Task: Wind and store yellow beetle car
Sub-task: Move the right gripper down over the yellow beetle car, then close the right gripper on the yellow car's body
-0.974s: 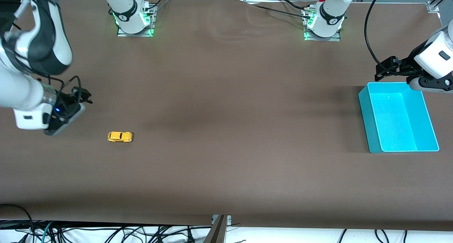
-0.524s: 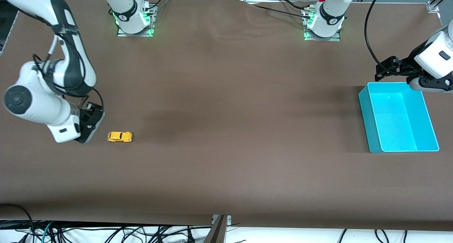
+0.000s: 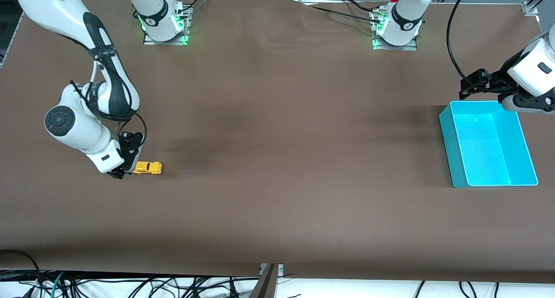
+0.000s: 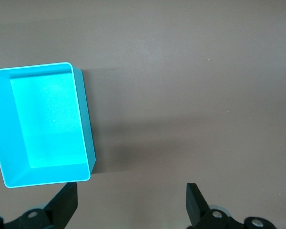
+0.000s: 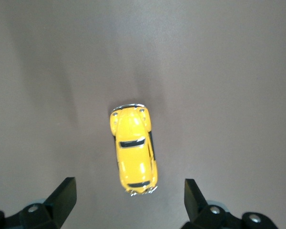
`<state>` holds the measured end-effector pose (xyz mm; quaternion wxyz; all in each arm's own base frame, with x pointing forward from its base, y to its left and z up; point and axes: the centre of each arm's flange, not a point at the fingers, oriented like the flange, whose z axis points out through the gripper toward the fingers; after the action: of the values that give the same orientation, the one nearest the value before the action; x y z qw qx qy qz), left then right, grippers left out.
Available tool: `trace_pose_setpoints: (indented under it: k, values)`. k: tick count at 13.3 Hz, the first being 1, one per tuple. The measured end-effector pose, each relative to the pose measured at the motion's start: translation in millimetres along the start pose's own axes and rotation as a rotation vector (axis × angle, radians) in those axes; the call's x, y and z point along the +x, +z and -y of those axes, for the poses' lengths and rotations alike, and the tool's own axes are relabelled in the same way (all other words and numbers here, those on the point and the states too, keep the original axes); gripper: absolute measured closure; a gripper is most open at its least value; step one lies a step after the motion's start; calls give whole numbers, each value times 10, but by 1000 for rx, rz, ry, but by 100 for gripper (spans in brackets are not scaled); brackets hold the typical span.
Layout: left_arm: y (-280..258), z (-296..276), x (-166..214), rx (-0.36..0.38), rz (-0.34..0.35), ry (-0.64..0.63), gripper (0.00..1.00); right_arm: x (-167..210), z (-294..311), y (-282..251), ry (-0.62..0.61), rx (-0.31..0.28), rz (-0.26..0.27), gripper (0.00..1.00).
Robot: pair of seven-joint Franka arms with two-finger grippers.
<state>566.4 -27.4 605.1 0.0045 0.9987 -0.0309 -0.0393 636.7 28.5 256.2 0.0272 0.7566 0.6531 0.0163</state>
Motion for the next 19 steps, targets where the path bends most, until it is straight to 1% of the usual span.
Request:
trace_pose_setpoints:
  k: [2,6,9,12,15,16,17,19]
  values:
    - [0,1,0,0,0,0,0,2,9,115,-29,-16,-4,0]
    - [0,8,0,0,0,-1,0,5,13,342,-43,-33,-7,0]
    - [0,9,0,0,0,-2,0,33,33,431,-63,-26,-14,0]
    - [0,9,0,0,0,-2,0,28,41,471,-86,-16,-44,0]
    - [0,9,0,0,0,-2,0,-25,37,496,-104,-13,-49,2]
    - [0,9,0,0,0,-2,0,-50,32,497,-104,-13,-48,7]
    - [0,9,0,0,0,-2,0,-64,30,497,-104,-13,-48,9]
    - [0,9,0,0,0,-2,0,-74,28,498,-103,-13,-48,28]
